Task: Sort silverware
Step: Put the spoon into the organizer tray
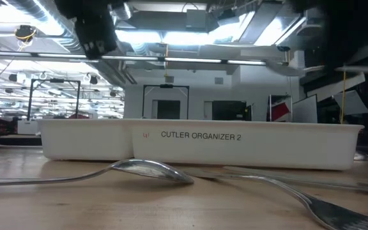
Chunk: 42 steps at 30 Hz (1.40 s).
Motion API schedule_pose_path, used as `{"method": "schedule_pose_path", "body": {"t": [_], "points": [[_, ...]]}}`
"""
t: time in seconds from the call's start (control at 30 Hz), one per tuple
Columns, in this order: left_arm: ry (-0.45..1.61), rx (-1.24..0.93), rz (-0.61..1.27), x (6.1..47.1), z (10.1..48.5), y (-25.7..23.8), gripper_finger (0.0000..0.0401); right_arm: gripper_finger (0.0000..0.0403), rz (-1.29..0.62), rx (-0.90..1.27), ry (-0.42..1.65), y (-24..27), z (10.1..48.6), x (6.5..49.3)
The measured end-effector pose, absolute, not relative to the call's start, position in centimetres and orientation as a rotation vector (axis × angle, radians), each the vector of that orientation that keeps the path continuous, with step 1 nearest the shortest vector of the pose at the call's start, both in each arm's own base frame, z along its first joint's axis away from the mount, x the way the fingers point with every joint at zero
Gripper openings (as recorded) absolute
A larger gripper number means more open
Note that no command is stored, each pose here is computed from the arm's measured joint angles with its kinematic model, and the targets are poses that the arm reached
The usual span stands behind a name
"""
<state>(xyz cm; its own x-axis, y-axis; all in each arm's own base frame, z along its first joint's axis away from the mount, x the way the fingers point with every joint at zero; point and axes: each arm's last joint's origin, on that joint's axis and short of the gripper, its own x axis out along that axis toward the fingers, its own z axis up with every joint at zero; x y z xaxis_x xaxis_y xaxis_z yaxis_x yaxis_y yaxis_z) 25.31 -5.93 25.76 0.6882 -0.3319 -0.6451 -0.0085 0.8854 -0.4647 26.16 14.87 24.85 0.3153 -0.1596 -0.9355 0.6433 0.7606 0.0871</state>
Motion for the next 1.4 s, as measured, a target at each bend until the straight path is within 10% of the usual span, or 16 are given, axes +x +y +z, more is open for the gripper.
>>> {"method": "schedule_pose_path", "body": {"t": [0.57, 1.4], "points": [[0.575, -0.573, -0.079, 26.6, 25.6, -11.8, 0.0155, 0.0007, -0.037, 0.047, 1.154, -2.0, 24.2, 33.0], [0.75, -0.537, -0.031, 29.5, 17.5, -15.5, 0.0155, 0.0025, 0.087, 0.141, 1.278, -2.6, 16.5, 36.4]]}}
